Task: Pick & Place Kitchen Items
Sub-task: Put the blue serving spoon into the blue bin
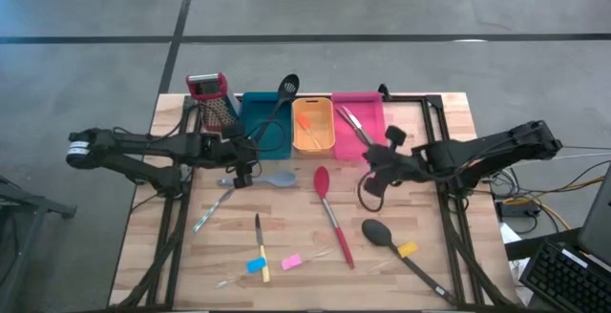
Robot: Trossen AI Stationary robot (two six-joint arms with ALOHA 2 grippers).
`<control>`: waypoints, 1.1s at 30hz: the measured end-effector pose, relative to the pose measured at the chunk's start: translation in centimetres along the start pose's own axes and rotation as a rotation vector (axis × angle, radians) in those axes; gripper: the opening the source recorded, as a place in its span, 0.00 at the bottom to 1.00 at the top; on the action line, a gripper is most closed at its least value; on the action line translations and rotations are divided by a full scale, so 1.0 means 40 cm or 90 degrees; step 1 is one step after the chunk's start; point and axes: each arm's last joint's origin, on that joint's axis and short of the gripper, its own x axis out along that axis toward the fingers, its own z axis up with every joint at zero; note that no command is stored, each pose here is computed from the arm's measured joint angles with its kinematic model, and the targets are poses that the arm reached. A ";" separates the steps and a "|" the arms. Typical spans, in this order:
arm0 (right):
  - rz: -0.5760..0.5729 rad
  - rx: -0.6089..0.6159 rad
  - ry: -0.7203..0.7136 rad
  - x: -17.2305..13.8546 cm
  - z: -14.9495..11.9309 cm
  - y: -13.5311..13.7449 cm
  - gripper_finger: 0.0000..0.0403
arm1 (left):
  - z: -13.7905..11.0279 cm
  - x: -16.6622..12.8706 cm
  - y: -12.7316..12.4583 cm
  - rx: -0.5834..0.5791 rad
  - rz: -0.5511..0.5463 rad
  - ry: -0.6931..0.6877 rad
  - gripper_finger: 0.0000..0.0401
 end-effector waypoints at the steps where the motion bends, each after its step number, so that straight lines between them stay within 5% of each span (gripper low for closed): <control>1: 0.006 -0.002 -0.010 0.009 -0.008 0.009 0.02 | 0.000 0.001 -0.001 0.000 0.000 0.001 0.48; 11: 0.052 -0.031 -0.150 0.052 -0.025 0.060 0.02 | 0.004 0.040 0.002 0.023 0.008 0.037 0.48; 19: 0.066 0.019 -0.187 0.032 0.008 0.060 0.02 | -0.002 0.109 -0.001 0.032 0.002 0.101 0.48; 33: 0.064 0.012 -0.176 0.039 -0.004 0.061 0.02 | -0.009 0.206 -0.048 0.028 -0.140 0.144 0.48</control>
